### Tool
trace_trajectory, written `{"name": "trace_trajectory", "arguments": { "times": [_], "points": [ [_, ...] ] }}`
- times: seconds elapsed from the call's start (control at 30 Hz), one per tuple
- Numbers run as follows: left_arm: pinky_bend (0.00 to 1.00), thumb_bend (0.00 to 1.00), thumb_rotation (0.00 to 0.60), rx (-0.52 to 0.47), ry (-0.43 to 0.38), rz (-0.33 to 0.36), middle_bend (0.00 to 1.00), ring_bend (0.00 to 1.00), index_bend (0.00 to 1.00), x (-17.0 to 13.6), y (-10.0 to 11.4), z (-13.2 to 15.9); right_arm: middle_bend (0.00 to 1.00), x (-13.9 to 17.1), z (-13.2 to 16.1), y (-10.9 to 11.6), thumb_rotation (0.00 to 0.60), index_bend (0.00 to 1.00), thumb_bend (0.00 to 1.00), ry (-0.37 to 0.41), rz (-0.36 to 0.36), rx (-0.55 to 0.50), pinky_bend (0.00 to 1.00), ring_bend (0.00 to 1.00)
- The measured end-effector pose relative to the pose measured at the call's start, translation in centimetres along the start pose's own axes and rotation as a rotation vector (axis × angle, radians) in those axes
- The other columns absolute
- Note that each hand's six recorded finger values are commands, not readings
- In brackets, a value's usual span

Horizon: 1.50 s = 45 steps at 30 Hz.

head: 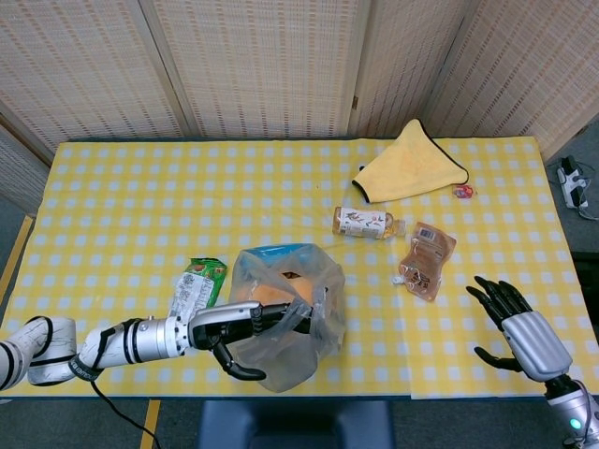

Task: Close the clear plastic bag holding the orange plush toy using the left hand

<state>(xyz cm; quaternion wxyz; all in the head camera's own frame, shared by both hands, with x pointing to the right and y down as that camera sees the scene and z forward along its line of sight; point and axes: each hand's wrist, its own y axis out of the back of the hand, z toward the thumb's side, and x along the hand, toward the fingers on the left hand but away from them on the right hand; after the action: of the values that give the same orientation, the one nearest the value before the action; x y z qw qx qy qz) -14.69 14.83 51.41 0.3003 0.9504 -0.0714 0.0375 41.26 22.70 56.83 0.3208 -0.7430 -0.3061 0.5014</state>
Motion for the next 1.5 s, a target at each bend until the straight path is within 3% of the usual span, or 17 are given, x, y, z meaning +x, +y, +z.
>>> {"name": "trace_trajectory", "arguments": {
  "times": [0.27, 0.43, 0.87, 1.03, 1.5],
  "points": [
    [0.08, 0.36, 0.6, -0.077, 0.003, -0.034, 0.2, 0.05, 0.09, 1.1, 0.2, 0.7, 0.0, 0.2, -0.1, 0.2, 0.6, 0.0, 0.27, -0.005, -0.004, -0.003, 0.0, 0.0],
    [0.06, 0.36, 0.6, -0.046, 0.013, -0.014, 0.15, 0.0, 0.09, 1.9, 0.5, 0.4, 0.0, 0.3, -0.2, 0.3, 0.6, 0.0, 0.27, -0.003, -0.008, -0.006, 0.0, 0.0],
    [0.05, 0.36, 0.6, -0.005, -0.006, 0.051, 0.07, 0.0, 0.09, 2.1, 1.7, 0.3, 0.0, 0.5, -0.2, 0.4, 0.6, 0.0, 0.27, -0.004, -0.005, -0.007, 0.0, 0.0],
    [0.06, 0.36, 0.6, -0.007, -0.024, 0.046, 0.01, 0.0, 0.09, 1.9, 1.3, 0.6, 0.0, 0.5, -0.2, 0.4, 0.6, 0.0, 0.27, -0.004, -0.009, -0.008, 0.0, 0.0],
    [0.09, 0.36, 0.6, -0.055, -0.03, -0.003, 0.01, 0.0, 0.09, 3.2, -0.1, 1.0, 0.0, 0.8, -0.1, 0.7, 0.6, 0.0, 0.27, 0.006, -0.018, -0.014, 0.0, 0.0]
  ]
}}
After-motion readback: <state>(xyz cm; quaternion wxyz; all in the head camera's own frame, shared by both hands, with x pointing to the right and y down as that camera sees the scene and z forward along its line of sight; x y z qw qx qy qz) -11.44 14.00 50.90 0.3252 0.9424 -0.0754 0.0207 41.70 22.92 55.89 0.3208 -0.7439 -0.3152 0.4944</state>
